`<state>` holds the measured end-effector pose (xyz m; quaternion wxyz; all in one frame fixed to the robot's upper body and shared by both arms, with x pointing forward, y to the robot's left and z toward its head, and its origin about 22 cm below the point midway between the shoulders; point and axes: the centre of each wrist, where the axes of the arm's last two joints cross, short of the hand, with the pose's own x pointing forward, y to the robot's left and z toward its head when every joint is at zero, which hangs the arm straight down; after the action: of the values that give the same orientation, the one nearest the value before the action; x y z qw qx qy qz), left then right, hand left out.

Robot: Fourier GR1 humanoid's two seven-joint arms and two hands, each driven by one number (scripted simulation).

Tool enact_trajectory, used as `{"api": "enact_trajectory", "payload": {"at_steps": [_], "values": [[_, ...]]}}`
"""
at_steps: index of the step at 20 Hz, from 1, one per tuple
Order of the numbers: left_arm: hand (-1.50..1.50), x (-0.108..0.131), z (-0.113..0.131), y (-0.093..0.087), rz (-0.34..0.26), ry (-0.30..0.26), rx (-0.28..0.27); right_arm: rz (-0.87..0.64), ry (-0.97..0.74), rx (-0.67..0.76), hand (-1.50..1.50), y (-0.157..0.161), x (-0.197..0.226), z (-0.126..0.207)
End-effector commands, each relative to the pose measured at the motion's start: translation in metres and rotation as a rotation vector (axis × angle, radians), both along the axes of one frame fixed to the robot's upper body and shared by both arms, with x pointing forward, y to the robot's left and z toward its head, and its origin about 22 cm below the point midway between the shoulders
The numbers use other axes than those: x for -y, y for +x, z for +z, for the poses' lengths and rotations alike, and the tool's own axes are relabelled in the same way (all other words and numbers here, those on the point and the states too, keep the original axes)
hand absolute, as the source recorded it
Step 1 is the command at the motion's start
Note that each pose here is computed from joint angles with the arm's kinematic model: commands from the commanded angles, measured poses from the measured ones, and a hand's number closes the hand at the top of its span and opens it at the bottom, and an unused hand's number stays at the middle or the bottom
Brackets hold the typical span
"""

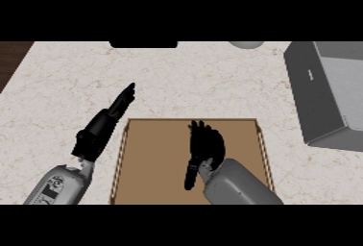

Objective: Pick the eggplant from the tray and place it in the cardboard box

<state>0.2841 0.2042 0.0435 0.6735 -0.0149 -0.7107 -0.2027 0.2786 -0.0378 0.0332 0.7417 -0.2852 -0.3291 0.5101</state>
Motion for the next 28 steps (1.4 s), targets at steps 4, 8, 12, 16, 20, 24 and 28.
{"api": "enact_trajectory", "payload": {"at_steps": [4,8,12,16,20,24,28], "values": [[0.0,-0.007,-0.003,-0.004,0.006,-0.011,-0.005,-0.059,-0.09,-0.076,-1.5,-0.011,-0.009,-0.018],[0.0,-0.001,-0.006,-0.008,-0.012,-0.015,-0.008,-0.074,-0.149,-0.074,-1.5,-0.014,-0.006,-0.02],[0.0,0.004,0.007,-0.006,-0.002,-0.003,-0.01,-0.059,-0.162,-0.094,-1.5,-0.002,-0.001,-0.018],[0.0,0.008,-0.01,-0.002,-0.014,0.001,-0.002,-0.051,-0.153,-0.092,1.5,-0.004,-0.001,-0.052],[0.0,-0.008,0.0,0.011,-0.004,-0.023,-0.01,-0.005,-0.143,-0.055,1.5,-0.009,0.004,-0.058],[0.0,-0.011,0.002,0.015,0.006,-0.013,-0.017,0.022,-0.215,0.03,1.5,0.003,0.006,-0.045],[0.0,-0.015,-0.009,-0.006,0.027,-0.004,-0.019,0.262,-0.158,0.264,1.5,-0.001,0.135,-0.014]]}}
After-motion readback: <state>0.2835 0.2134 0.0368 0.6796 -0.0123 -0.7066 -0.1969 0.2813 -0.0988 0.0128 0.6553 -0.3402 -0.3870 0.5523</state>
